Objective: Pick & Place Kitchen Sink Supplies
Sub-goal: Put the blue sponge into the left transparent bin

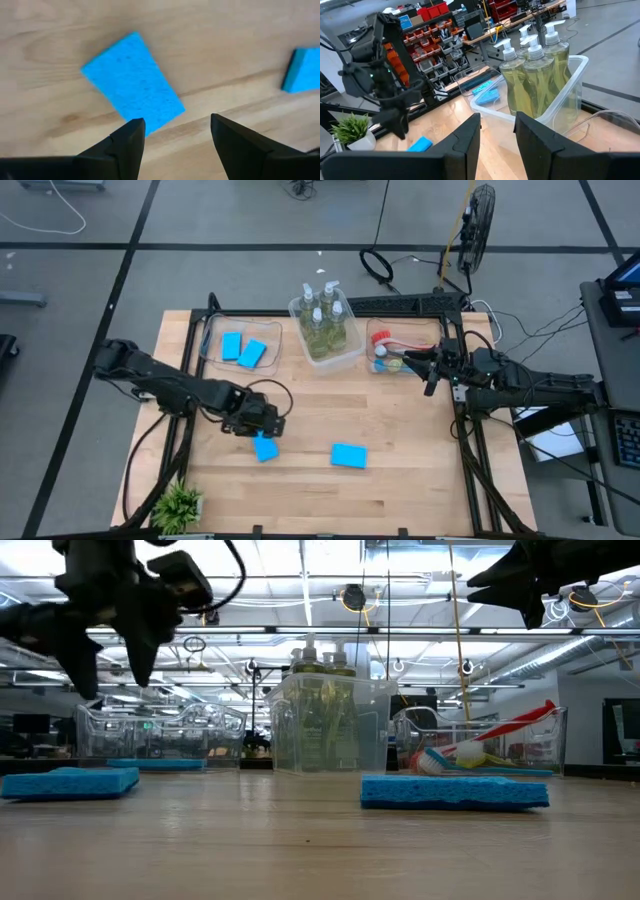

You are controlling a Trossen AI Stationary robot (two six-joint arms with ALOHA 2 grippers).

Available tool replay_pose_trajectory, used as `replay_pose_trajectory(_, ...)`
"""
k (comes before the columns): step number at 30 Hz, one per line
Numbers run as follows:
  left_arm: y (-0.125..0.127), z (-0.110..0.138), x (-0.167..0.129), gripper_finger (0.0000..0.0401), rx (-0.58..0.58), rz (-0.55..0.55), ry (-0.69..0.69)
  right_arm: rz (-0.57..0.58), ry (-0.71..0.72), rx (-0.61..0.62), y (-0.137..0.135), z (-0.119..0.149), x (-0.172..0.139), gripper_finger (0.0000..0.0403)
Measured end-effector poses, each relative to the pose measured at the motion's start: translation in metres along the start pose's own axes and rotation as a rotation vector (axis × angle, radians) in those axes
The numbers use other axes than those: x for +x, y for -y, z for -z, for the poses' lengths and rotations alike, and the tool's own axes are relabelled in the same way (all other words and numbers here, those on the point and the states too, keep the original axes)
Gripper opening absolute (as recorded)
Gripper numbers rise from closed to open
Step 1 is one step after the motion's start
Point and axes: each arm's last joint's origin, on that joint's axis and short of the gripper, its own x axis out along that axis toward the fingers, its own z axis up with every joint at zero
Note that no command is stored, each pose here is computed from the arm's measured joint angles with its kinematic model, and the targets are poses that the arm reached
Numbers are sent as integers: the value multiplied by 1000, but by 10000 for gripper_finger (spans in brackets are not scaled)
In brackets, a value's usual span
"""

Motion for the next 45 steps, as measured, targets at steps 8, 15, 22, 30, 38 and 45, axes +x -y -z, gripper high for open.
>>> replay_pose_trajectory(8, -13, 0, 0, 229, -189, -148, 5, 0, 0, -1, 0, 0, 0, 110)
replay_pose_trajectory(15, -21, -2, 22, 229, -257, -246, -15, 0, 0, -1, 0, 0, 0, 110)
replay_pose_trajectory(22, -30, 2, 39, 229, -291, -281, -31, 0, 0, -1, 0, 0, 0, 110)
replay_pose_trajectory(30, -41, 2, 64, 229, -332, -190, -58, 0, 0, -1, 0, 0, 0, 110)
replay_pose_trajectory(38, -52, -1, 74, 136, -340, -164, -40, 0, 0, -1, 0, 0, 0, 110)
replay_pose_trajectory(45, -52, -3, 76, 27, -302, -123, 21, 0, 0, -1, 0, 0, 0, 110)
